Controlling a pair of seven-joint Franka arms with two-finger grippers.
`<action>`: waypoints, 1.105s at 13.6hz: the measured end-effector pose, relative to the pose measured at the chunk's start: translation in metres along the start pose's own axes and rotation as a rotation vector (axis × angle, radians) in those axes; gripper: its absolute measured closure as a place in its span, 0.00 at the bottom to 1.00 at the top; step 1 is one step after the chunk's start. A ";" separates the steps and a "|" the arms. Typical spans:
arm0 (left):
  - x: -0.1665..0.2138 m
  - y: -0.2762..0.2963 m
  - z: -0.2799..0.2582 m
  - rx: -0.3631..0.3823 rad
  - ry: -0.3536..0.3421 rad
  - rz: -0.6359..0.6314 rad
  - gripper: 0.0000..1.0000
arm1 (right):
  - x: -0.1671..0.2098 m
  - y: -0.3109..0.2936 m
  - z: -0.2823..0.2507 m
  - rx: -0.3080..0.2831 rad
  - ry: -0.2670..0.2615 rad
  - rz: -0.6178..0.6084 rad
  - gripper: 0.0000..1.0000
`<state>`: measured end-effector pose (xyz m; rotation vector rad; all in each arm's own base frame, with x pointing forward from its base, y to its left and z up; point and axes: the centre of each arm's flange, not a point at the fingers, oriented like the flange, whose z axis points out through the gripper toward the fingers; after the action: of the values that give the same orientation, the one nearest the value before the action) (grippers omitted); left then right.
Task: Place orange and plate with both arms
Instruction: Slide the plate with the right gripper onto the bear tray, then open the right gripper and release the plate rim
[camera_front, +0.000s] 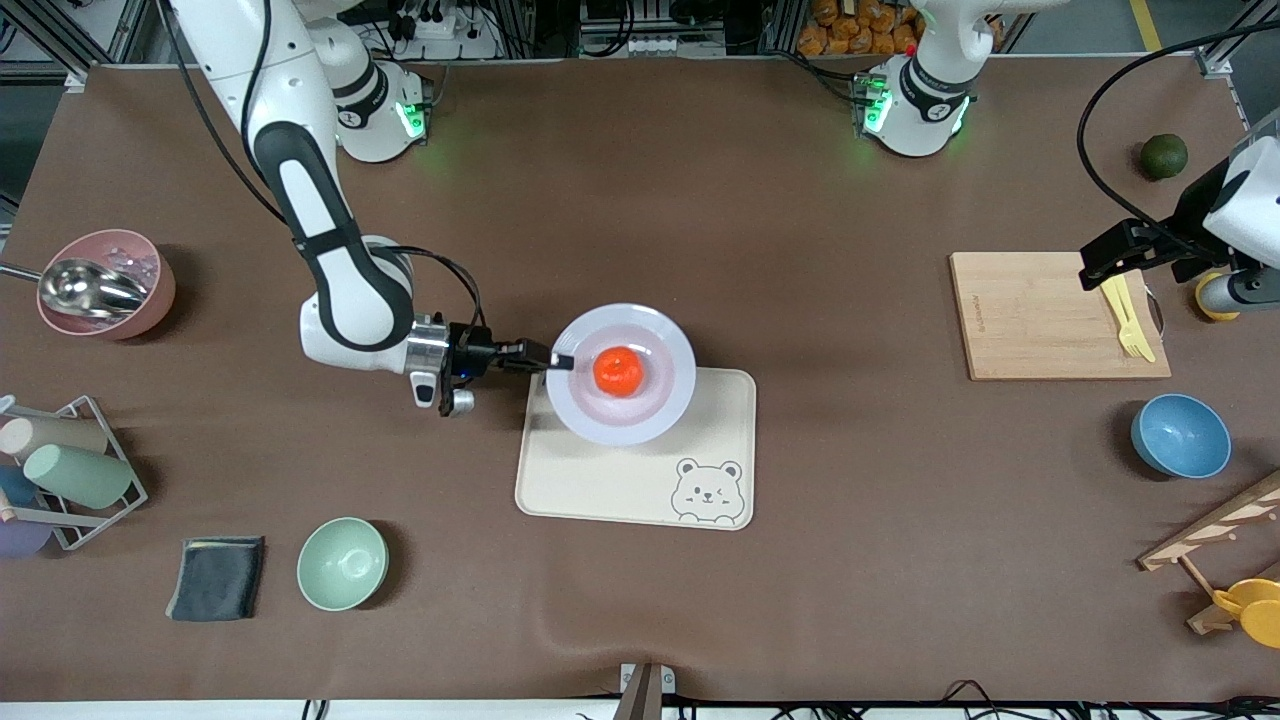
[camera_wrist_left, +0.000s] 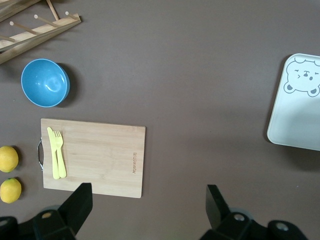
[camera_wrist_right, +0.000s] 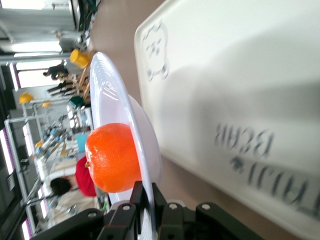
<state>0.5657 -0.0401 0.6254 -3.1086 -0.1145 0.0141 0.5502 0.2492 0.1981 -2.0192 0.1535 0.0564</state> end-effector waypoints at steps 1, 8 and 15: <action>0.000 0.000 0.000 0.000 0.000 0.000 0.00 | 0.008 0.006 0.002 -0.022 0.022 0.003 0.92; 0.000 -0.001 0.000 0.000 0.000 -0.002 0.00 | 0.038 0.014 0.032 -0.079 0.080 0.023 0.92; 0.000 -0.002 0.000 0.000 0.000 -0.003 0.00 | 0.028 0.020 0.063 -0.142 0.085 0.012 0.92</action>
<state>0.5658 -0.0384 0.6254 -3.1083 -0.1191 0.0140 0.5767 0.2948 0.1494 -2.1640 0.2207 -0.0108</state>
